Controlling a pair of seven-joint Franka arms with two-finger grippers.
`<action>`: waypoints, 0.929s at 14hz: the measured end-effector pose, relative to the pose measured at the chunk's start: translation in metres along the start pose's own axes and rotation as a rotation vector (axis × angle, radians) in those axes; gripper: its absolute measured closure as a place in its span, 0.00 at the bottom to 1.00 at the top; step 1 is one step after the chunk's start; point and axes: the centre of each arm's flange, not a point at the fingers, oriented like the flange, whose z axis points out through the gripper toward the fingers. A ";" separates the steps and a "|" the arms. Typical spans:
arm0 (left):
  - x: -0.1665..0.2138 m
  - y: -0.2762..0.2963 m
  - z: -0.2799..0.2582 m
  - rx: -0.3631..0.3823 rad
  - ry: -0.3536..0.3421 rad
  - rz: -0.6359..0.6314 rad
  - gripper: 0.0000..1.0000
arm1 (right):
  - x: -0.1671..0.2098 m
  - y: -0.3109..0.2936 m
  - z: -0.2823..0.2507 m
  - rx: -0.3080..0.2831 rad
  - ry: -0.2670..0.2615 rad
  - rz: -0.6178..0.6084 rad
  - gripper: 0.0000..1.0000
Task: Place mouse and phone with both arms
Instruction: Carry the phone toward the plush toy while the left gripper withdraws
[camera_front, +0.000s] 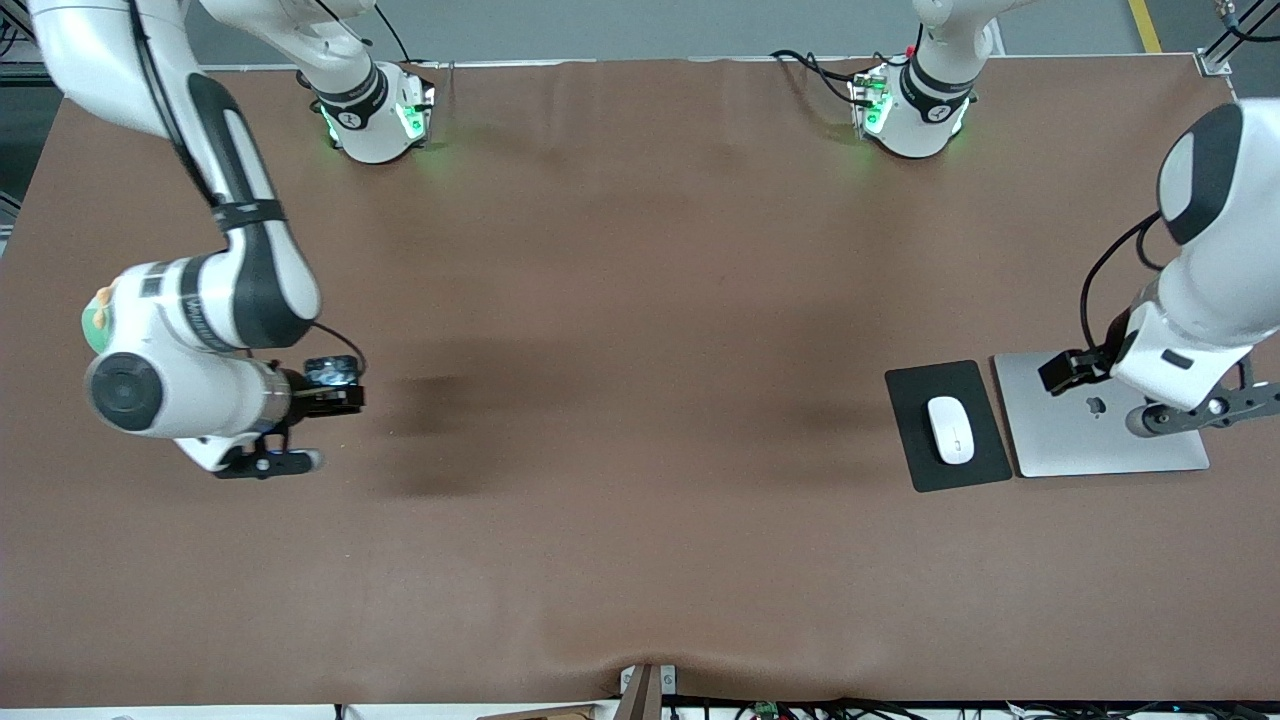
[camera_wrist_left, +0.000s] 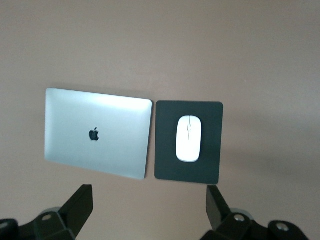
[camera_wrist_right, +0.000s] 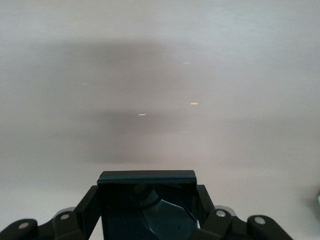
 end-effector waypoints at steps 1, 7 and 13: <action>-0.002 0.001 -0.013 0.001 -0.004 0.003 0.00 | 0.000 0.025 0.005 0.005 0.016 0.006 0.21; -0.011 -0.003 -0.051 -0.059 -0.003 0.024 0.00 | -0.024 0.148 0.080 0.013 0.087 0.056 0.21; -0.029 -0.028 -0.085 -0.093 0.007 0.040 0.00 | -0.056 0.196 0.132 -0.006 0.088 0.095 0.21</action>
